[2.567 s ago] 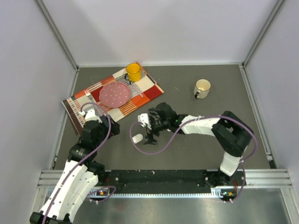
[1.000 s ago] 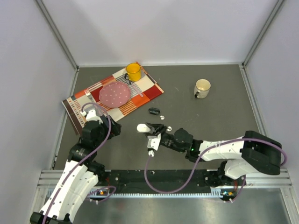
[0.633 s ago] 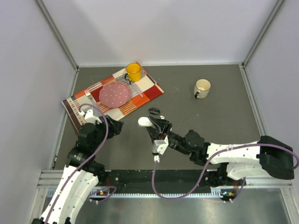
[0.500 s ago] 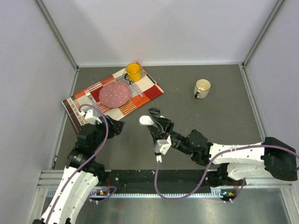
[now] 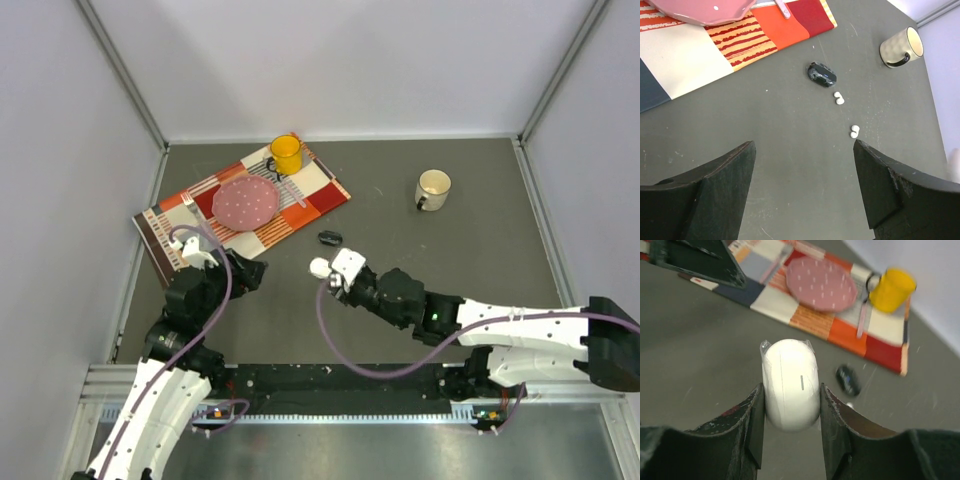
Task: Insert the wireless bluetooth earbuds into the charging case
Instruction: Pick up the charging case at the center of the board.
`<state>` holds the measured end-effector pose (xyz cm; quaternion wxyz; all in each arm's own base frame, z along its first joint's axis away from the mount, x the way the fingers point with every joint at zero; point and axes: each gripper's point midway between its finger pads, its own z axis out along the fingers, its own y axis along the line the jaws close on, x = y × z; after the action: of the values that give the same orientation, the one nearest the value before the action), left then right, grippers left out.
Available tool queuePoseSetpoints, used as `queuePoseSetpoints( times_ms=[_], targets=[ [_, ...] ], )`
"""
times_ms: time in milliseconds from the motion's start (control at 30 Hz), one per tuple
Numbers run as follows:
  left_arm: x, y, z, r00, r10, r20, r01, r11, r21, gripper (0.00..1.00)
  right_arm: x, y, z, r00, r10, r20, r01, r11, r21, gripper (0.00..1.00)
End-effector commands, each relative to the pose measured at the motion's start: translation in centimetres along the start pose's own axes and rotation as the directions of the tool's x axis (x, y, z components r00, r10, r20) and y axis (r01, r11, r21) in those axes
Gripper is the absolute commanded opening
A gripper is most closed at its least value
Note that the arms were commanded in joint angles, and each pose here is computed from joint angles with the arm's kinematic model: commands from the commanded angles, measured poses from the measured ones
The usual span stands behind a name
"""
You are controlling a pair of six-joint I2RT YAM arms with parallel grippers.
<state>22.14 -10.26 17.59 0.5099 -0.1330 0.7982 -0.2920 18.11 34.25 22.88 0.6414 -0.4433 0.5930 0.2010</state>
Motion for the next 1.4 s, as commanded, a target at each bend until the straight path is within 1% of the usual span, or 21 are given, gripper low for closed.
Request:
queuePoseSetpoints(
  times_ms=[0,33,67,100,167,200,267,300,333,367,400,433,467,533,567,633,733,867,967,1167,1367],
  targets=[
    [-0.4,0.1,0.2,1.000,-0.004,0.030,0.004,1.000,0.001,0.84,3.8,-0.8,-1.0,0.879,0.434,-0.195,-0.383,0.889,0.252,0.00],
    [-0.4,0.0,0.2,1.000,-0.009,0.028,0.009,1.000,0.007,0.84,5.4,-0.1,-1.0,0.856,0.449,-0.256,-0.384,0.884,0.268,0.00],
    [-0.4,-0.1,0.3,0.999,-0.021,0.029,0.021,1.000,0.010,0.84,5.4,0.1,-0.6,0.833,0.488,-0.262,-0.415,0.863,0.289,0.00],
    [-0.3,-0.1,0.3,0.999,-0.027,0.027,0.026,1.000,0.015,0.84,5.7,0.7,-0.3,0.781,0.570,-0.257,-0.488,0.812,0.319,0.00],
    [-0.3,-0.8,0.4,0.999,-0.042,0.025,0.040,0.998,0.050,0.84,6.6,1.7,0.3,0.727,0.623,-0.289,-0.527,0.776,0.346,0.00],
    [-0.2,-1.1,0.4,0.999,-0.047,0.020,0.045,0.997,0.068,0.84,6.6,2.0,0.6,0.677,0.688,-0.260,-0.585,0.718,0.377,0.00],
    [0.7,-1.9,0.6,0.997,-0.078,-0.016,0.079,0.989,0.127,0.84,6.9,1.9,1.0,0.640,0.738,-0.215,-0.622,0.661,0.420,0.00],
    [0.2,-3.0,0.8,0.995,-0.095,-0.003,0.094,0.979,0.183,0.84,6.7,1.9,1.2,0.623,0.759,-0.187,-0.644,0.634,0.428,0.00],
    [0.2,-4.0,0.8,0.989,-0.150,-0.015,0.150,0.961,0.232,0.84,6.7,1.8,1.4,0.625,0.761,-0.172,-0.649,0.629,0.427,0.00],
    [2.1,-4.3,1.2,0.982,-0.166,-0.087,0.184,0.943,0.276,0.83,6.4,1.8,1.7,0.625,0.765,-0.154,-0.661,0.624,0.417,0.00],
    [2.3,-4.8,1.3,0.976,-0.193,-0.099,0.215,0.924,0.316,0.81,5.3,1.6,2.4,0.639,0.760,-0.117,-0.675,0.627,0.389,0.00],
    [1.2,-6.6,1.1,0.965,-0.245,-0.092,0.261,0.877,0.402,0.78,4.9,1.4,2.5,0.652,0.752,-0.096,-0.674,0.632,0.382,0.00],
    [2.8,-6.2,1.5,0.952,-0.262,-0.155,0.303,0.866,0.398,0.76,4.6,1.2,2.7,0.661,0.746,-0.079,-0.671,0.636,0.380,0.00],
    [2.8,-7.0,1.5,0.947,-0.265,-0.182,0.319,0.844,0.431,0.72,3.5,0.8,3.1,0.685,0.727,-0.045,-0.668,0.652,0.359,0.00],
    [3.1,-7.1,1.9,0.943,-0.260,-0.207,0.325,0.846,0.422,0.71,3.1,0.8,3.2,0.693,0.720,-0.037,-0.667,0.660,0.346,0.00],
    [3.2,-7.3,2.1,0.944,-0.244,-0.222,0.318,0.849,0.421,0.71,2.3,0.9,3.5,0.704,0.710,-0.024,-0.669,0.674,0.313,0.00],
    [2.1,-8.6,2.0,0.958,-0.207,-0.199,0.278,0.843,0.460,0.71,1.7,1.6,3.9,0.724,0.689,-0.028,-0.659,0.704,0.265,0.00],
    [0.7,-10.3,1.5,0.968,-0.171,-0.181,0.240,0.833,0.498,0.72,1.9,2.2,4.1,0.744,0.666,-0.051,-0.636,0.729,0.252,0.00],
    [0.6,-11.2,1.1,0.972,-0.148,-0.181,0.223,0.820,0.527,0.72,1.8,2.3,4.2,0.753,0.656,-0.053,-0.627,0.739,0.247,0.00],
    [1.9,-12.1,1.2,0.969,-0.090,-0.228,0.205,0.806,0.556,0.67,1.1,2.4,4.3,0.768,0.638,-0.054,-0.614,0.758,0.220,0.00],
    [3.3,-11.7,2.4,0.957,-0.048,-0.285,0.193,0.840,0.507,0.62,0.3,2.3,4.3,0.779,0.626,-0.041,-0.608,0.769,0.199,0.00]
  ],
)
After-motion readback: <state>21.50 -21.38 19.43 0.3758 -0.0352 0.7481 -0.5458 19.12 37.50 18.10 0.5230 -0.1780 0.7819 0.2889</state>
